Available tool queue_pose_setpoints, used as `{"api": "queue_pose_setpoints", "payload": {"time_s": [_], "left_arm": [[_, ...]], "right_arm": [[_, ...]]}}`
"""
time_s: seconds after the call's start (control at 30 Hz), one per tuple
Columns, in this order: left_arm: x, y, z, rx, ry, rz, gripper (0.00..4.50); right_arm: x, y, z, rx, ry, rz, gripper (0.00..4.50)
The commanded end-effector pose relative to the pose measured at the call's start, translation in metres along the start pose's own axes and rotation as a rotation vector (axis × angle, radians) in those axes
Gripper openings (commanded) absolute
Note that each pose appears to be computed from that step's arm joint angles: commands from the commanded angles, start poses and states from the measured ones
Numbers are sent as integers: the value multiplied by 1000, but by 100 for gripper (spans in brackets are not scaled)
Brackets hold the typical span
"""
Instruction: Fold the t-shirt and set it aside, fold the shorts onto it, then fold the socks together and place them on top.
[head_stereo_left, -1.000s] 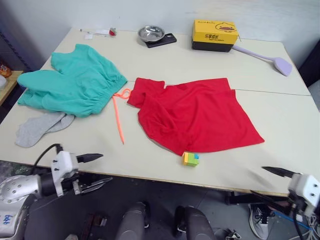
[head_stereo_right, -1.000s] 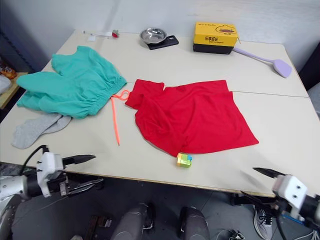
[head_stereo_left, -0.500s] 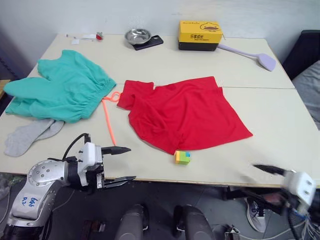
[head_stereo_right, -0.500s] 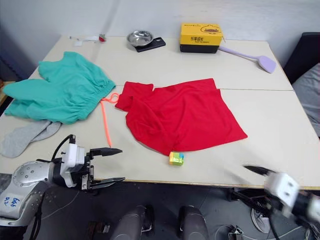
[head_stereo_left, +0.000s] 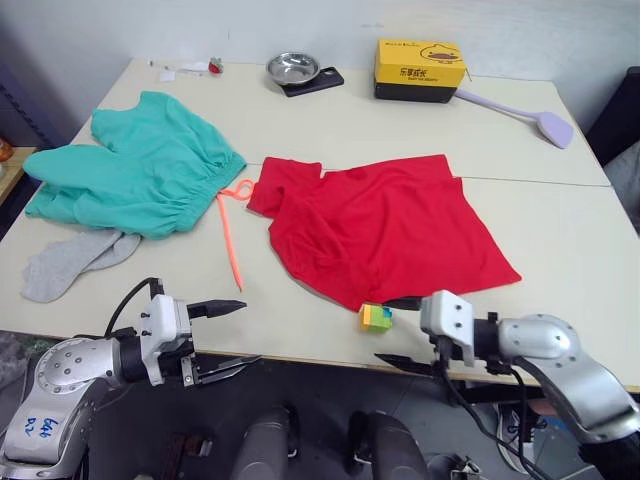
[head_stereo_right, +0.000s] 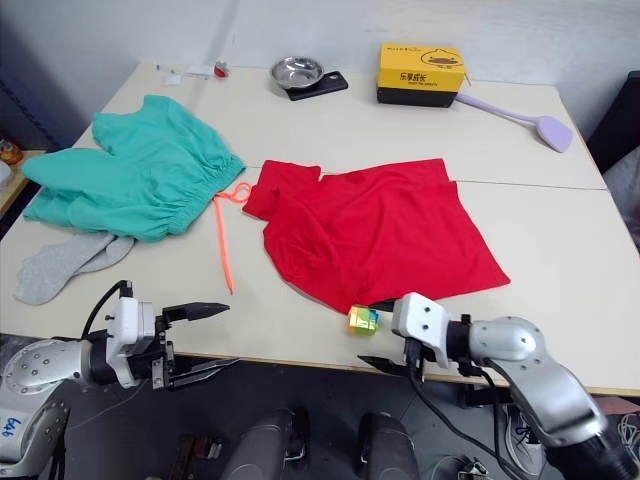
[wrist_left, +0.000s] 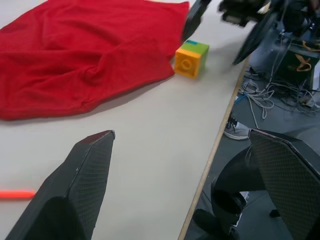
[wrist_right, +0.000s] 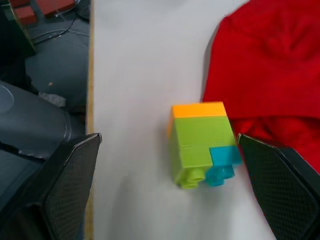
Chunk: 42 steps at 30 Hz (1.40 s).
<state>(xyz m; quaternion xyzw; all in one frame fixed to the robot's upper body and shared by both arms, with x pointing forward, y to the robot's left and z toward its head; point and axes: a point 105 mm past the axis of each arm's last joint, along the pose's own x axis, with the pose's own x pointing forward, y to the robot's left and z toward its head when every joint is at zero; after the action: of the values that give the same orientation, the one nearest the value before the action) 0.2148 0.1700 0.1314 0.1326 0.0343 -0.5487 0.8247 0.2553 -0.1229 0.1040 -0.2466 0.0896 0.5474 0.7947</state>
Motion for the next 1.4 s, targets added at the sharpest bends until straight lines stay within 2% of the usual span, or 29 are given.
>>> {"api": "queue_pose_setpoints", "payload": {"time_s": [0.03,0.2,0.23,0.3,0.53,0.67,0.77,0.83,0.97,1.03,1.1,1.27,1.4], "left_arm": [[8,-6,15,60,-50,-32,450],[16,-9,21,82,-83,-67,450],[17,-10,22,84,-88,-74,450],[19,-11,22,81,-93,-89,450],[27,-12,25,77,-113,-125,450],[33,-12,30,68,-152,-143,450],[38,-11,36,54,-194,-147,450],[43,-9,43,38,-240,-143,450],[55,-4,59,14,-330,-134,450],[62,-4,62,19,-345,-146,450],[69,-4,63,24,-348,-153,450],[77,4,59,80,-305,-133,450],[77,11,53,133,-255,-120,450]], "right_arm": [[5,-7,-4,-6,30,-14,444],[14,-6,-6,-13,16,25,444],[15,-5,-6,-17,12,31,428],[17,-5,-8,-21,10,33,378],[6,-5,-9,-20,-28,35,146],[-19,-1,4,3,-131,10,146],[-47,-6,9,62,-180,-74,146],[-78,-19,3,110,-160,-208,146],[-168,-62,-35,146,-6,-582,146],[-211,-82,-60,174,92,-753,146],[-241,-95,-85,202,192,-861,146],[-269,-117,-131,297,372,-982,146],[-272,-127,-141,348,388,-1035,146]]}}
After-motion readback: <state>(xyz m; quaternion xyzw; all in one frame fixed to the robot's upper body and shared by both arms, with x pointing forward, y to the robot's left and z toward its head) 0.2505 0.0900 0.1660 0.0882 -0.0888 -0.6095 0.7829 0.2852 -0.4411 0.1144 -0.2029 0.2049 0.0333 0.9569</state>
